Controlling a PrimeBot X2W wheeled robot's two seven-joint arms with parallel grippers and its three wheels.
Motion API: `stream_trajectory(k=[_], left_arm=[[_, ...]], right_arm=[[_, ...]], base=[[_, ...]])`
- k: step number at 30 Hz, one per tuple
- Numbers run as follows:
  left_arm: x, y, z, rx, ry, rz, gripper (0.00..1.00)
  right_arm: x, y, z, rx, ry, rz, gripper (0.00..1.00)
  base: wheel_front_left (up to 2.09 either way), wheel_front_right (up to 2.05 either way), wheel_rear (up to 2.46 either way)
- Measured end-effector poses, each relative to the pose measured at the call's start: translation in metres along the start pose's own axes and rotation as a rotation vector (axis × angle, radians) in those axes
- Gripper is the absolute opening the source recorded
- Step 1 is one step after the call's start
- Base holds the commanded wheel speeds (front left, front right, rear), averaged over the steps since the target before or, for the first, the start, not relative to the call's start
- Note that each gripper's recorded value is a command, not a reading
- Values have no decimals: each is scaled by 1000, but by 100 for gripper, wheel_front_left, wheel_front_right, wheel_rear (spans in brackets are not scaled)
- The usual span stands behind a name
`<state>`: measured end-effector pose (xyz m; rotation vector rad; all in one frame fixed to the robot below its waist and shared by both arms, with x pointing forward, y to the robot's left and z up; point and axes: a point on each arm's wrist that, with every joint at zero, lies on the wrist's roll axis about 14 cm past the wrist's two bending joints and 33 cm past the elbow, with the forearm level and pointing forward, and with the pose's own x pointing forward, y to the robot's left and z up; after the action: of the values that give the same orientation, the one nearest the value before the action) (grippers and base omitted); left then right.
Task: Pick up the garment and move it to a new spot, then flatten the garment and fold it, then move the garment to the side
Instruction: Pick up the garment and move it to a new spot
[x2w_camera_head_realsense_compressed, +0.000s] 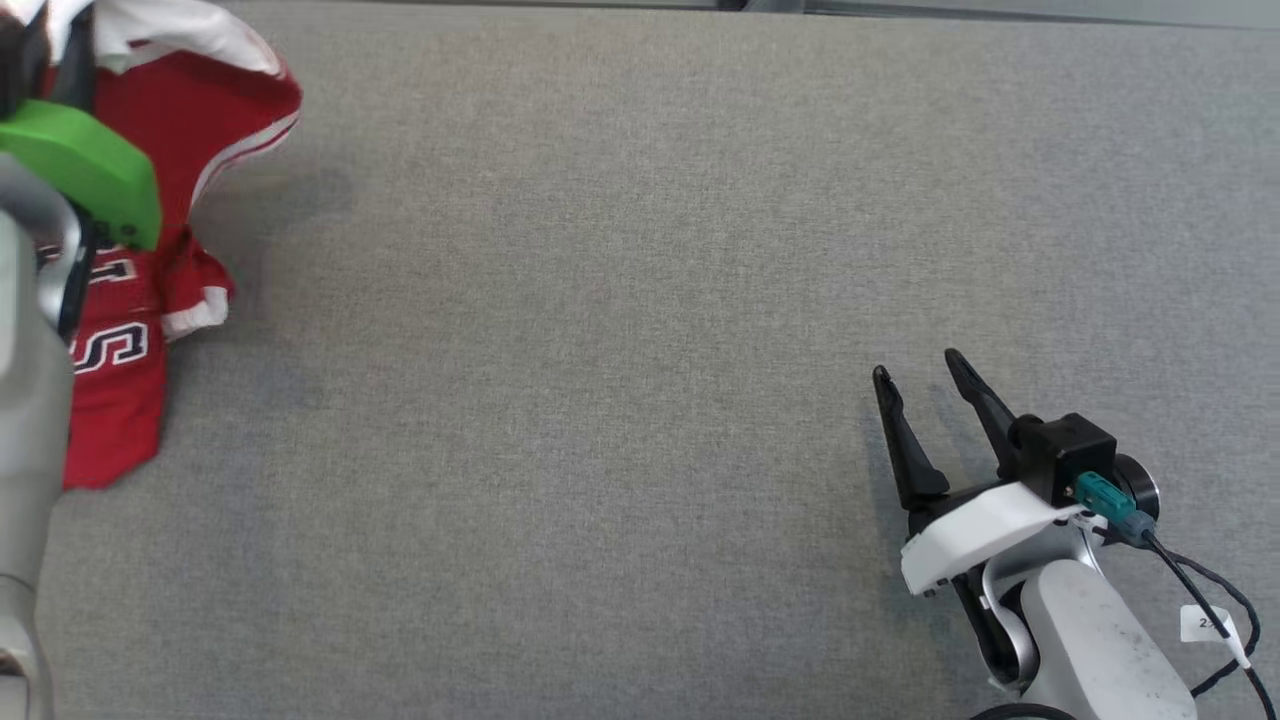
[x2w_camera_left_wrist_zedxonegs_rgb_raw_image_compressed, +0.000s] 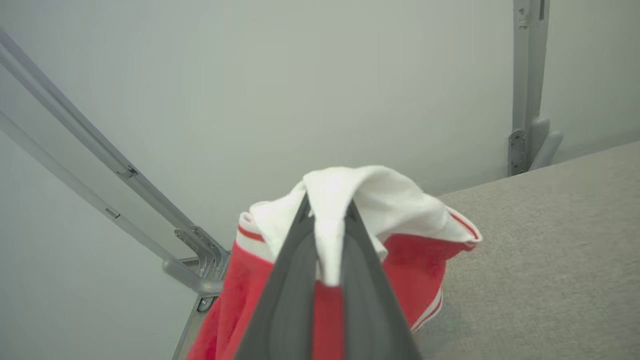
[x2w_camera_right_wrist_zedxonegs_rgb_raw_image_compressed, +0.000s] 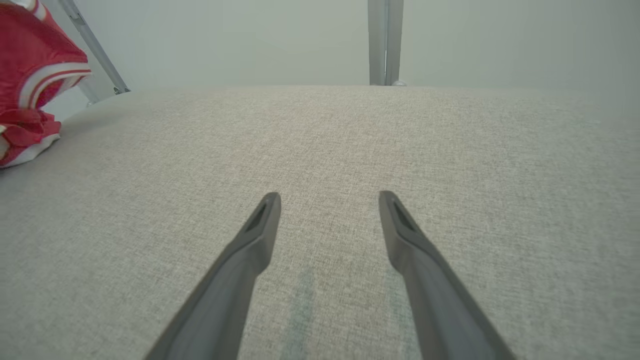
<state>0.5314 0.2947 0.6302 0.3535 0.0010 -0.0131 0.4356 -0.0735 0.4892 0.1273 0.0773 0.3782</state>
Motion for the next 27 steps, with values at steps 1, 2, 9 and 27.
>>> stream_trajectory(k=[1, 2, 9, 27], left_arm=[[3, -11, 16, 1, -46, -30, 0], [6, -26, 32, -12, -94, -66, 0], [0, -158, 98, -175, -294, -371, 0], [-50, -359, 172, -467, -414, -765, 10]], right_arm=[[-2, 0, 3, 5, -9, -8, 100], [-5, -2, 7, 8, -17, -18, 100], [-33, -23, 13, 32, -35, -116, 100], [-112, -91, 27, 45, -75, -390, 100]], base=[[0, 0, 0], [0, 0, 0], [0, 0, 0], [0, 0, 0]])
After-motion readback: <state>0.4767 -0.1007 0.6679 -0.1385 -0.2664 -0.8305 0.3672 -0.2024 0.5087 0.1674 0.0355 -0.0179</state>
